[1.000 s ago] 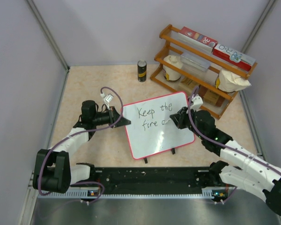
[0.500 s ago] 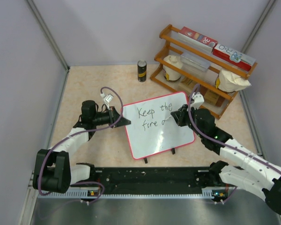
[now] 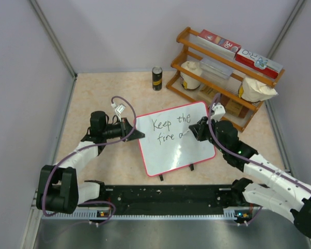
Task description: Write a sentence on the whiteboard
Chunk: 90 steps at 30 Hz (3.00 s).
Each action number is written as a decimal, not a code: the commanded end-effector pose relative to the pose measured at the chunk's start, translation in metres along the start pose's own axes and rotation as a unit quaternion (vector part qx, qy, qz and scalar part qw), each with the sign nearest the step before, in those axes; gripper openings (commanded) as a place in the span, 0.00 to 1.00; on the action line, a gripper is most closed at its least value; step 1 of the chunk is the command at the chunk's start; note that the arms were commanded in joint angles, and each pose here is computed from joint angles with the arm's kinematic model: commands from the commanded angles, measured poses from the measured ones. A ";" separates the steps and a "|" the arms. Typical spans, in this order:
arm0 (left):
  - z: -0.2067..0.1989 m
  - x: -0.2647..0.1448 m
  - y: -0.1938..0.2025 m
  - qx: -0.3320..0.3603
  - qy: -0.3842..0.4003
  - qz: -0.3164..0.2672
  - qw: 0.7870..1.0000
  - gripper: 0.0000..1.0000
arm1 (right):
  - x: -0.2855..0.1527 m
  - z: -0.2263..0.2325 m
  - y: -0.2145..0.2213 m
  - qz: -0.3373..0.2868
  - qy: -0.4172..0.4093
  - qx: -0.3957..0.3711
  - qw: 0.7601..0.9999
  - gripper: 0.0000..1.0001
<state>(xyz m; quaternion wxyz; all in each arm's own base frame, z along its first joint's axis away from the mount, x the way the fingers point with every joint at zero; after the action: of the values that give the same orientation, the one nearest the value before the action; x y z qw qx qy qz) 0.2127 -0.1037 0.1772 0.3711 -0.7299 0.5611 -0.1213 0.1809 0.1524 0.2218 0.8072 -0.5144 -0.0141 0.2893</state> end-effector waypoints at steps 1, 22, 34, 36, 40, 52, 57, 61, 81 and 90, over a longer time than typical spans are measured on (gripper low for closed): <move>0.015 0.000 0.008 0.036 -0.051 -0.002 0.998 0.00 | -0.004 -0.008 0.011 0.031 0.013 -0.014 0.999 0.00; 0.015 0.000 0.009 0.035 -0.053 -0.003 0.998 0.00 | -0.029 0.017 -0.039 -0.053 -0.025 0.003 0.998 0.00; 0.015 0.000 0.010 0.035 -0.054 -0.003 0.998 0.00 | -0.001 0.022 -0.058 -0.060 -0.005 -0.016 0.998 0.00; 0.015 0.000 0.010 0.036 -0.054 -0.003 0.998 0.00 | 0.001 0.021 -0.055 -0.054 -0.005 -0.017 0.998 0.00; 0.015 0.000 0.009 0.036 -0.054 -0.004 0.998 0.00 | 0.004 0.016 -0.048 -0.047 0.005 -0.015 0.999 0.00; 0.016 0.000 0.010 0.035 -0.054 -0.002 0.998 0.00 | 0.009 0.000 -0.037 -0.026 0.016 0.005 1.000 0.00; 0.015 0.000 0.010 0.035 -0.054 -0.002 0.998 0.00 | 0.011 0.001 -0.034 -0.026 0.004 0.011 1.000 0.00; 0.015 0.000 0.009 0.035 -0.054 -0.002 0.998 0.00 | 0.011 -0.003 -0.026 -0.013 0.008 0.012 1.000 0.00; 0.015 0.000 0.009 0.035 -0.053 -0.002 0.998 0.00 | -0.003 -0.021 0.009 0.041 0.026 0.023 0.999 0.00; 0.015 0.000 0.009 0.034 -0.053 -0.002 0.998 0.00 | -0.005 -0.024 0.009 0.033 0.040 0.022 0.998 0.00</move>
<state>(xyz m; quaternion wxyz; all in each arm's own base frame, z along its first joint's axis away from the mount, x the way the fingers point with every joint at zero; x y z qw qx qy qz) 0.2125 -0.1037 0.1773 0.3714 -0.7297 0.5608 -0.1228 0.1825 0.1409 0.2168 0.8157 -0.4919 0.0091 0.3042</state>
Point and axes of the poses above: each gripper's point midway between its finger pads, its own x axis out along the fingers, its own z axis along the line the jaws close on, y = z × x, the point moved 10 cm from there along -x, back along the fingers, and after that the axes turned 7 degrees about x, right-handed, at the moved point
